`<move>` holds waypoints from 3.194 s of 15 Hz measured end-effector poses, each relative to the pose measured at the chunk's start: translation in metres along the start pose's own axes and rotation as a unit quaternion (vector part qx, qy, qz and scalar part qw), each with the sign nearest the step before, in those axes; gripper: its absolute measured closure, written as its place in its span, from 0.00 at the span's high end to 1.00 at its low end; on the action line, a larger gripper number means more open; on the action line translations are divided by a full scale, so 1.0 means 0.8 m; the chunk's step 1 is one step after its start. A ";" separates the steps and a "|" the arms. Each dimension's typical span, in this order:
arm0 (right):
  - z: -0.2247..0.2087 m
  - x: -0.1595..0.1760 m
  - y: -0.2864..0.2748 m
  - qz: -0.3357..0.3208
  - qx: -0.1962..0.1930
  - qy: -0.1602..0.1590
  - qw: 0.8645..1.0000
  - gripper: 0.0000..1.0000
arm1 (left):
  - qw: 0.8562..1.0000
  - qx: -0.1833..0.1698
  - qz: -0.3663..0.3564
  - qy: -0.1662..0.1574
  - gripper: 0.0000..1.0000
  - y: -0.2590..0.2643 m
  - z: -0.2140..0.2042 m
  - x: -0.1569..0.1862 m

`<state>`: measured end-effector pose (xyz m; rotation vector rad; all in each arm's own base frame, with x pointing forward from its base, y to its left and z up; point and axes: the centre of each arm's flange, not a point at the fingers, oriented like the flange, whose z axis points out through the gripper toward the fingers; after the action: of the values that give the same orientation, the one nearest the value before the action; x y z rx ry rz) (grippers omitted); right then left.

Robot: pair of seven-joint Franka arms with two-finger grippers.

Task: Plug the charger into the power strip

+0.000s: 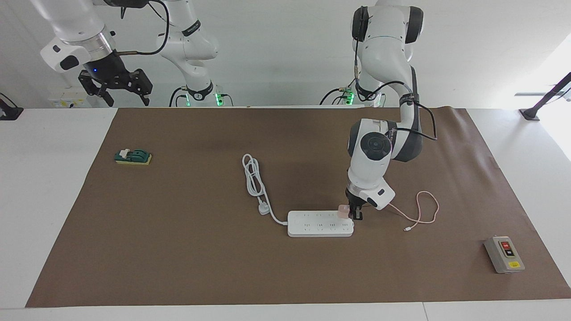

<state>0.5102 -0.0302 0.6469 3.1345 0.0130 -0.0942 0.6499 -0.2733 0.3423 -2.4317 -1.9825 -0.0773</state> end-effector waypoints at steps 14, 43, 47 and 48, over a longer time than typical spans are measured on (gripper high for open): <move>0.000 0.000 0.000 0.000 0.000 0.000 1.000 1.00 | 0.989 -0.034 0.143 0.012 1.00 -0.025 -0.199 0.156; 0.000 0.000 0.000 0.000 0.000 0.000 1.000 1.00 | 0.856 -0.039 0.516 -0.006 1.00 -0.192 -0.390 0.398; 0.000 0.000 0.000 0.000 0.000 0.000 1.000 1.00 | 0.844 -0.007 0.536 -0.030 1.00 -0.212 -0.353 0.362; 0.000 0.000 0.000 0.000 0.000 0.000 1.000 1.00 | 0.842 -0.004 0.539 -0.035 1.00 -0.214 -0.347 0.356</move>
<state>0.5102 -0.0302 0.6469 3.1345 0.0130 -0.0942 0.5292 0.0308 0.6259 -3.1411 -0.3606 0.0144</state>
